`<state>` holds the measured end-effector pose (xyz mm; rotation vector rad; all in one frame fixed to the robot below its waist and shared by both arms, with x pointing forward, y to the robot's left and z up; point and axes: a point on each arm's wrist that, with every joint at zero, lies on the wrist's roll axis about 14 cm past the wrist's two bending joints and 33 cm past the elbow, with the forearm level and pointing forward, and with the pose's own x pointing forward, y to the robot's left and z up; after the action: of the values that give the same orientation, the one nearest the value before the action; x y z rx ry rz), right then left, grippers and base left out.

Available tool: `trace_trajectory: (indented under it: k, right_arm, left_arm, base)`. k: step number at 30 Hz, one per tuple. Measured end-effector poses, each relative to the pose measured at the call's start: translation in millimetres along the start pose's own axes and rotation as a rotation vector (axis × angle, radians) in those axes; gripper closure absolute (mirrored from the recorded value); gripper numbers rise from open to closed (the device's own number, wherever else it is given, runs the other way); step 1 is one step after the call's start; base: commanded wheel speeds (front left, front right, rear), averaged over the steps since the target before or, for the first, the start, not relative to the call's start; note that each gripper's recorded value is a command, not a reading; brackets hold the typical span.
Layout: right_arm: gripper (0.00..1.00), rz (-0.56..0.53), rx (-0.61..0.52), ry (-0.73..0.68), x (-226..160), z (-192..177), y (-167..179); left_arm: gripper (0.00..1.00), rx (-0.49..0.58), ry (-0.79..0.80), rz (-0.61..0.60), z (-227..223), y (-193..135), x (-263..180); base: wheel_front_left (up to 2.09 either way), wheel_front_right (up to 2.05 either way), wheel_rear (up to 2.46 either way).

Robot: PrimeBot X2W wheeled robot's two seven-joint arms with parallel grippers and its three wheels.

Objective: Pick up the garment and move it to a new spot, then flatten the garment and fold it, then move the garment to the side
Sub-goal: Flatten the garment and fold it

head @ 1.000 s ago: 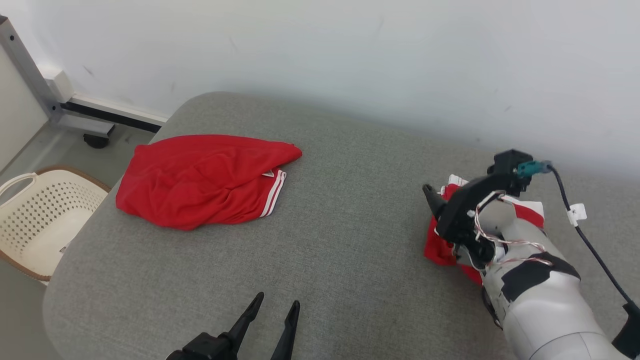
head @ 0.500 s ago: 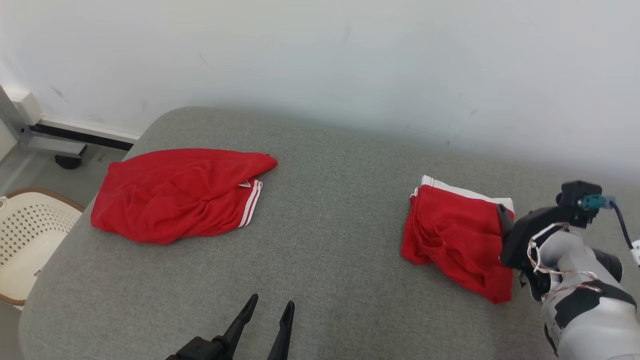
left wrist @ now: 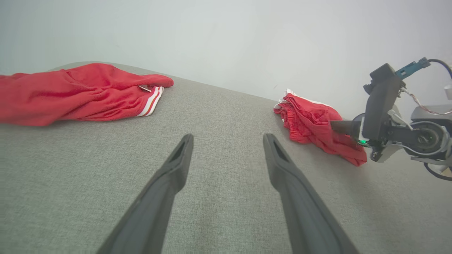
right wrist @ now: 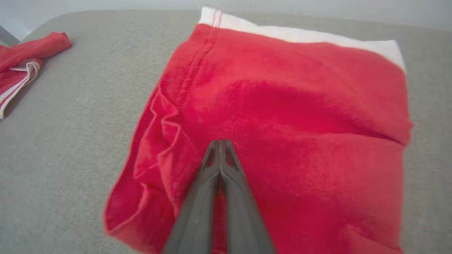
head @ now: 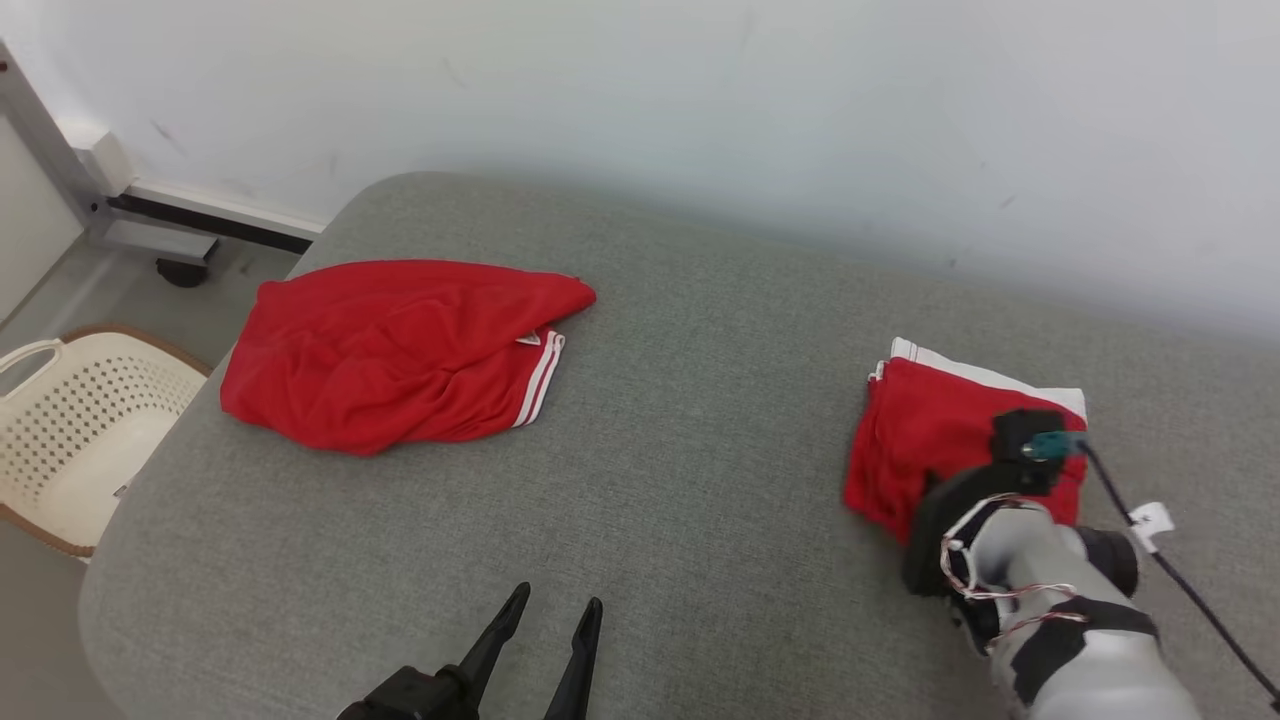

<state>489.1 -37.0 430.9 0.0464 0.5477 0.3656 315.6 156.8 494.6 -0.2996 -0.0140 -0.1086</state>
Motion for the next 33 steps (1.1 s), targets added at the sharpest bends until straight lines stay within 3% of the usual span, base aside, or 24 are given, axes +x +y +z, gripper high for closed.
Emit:
trace_trajectory:
  k: [11, 18, 19, 20, 27, 30, 33]
  right_arm:
    - [1.0, 0.119, -0.098, 0.118, -3.6, -35.1, 48.5]
    - [1.0, 0.258, -0.025, -0.001, -16.3, -9.7, 90.9]
    - [0.65, 0.263, -0.016, -0.034, -18.8, -3.6, 92.0]
    - [0.0, 0.264, -0.008, -0.062, -21.5, 0.7, 91.7]
    - [0.0, 0.185, 0.135, -0.334, -50.4, 35.6, 54.7]
    - [0.0, 0.074, 0.178, -0.471, -78.4, 36.9, 10.5]
    - [0.0, 0.007, 0.163, -0.561, -104.0, 37.8, -12.5]
  left_arm:
    - [0.0, -0.001, -0.004, 0.02, 0.4, 5.7, -4.4]
    - [0.0, 0.0, -0.016, 0.017, 4.3, 5.5, -1.3]
    - [0.0, 0.0, -0.019, 0.018, 5.4, 6.2, -1.0]
    - [0.0, 0.002, -0.024, 0.019, 6.7, 6.8, -0.7]
    - [0.0, -0.009, -0.071, 0.064, 20.1, 17.7, 4.5]
    - [0.0, -0.026, -0.097, 0.106, 26.8, 28.5, 5.6]
    - [0.0, -0.038, -0.132, 0.122, 37.6, 33.1, 9.5]
  base:
    - [0.0, 0.0, 0.0]
    - [0.0, 0.0, 0.0]
    - [0.0, 0.0, 0.0]
    - [0.0, 0.0, 0.0]
    - [0.0, 0.0, 0.0]
    - [0.0, 0.0, 0.0]
    - [0.0, 0.0, 0.0]
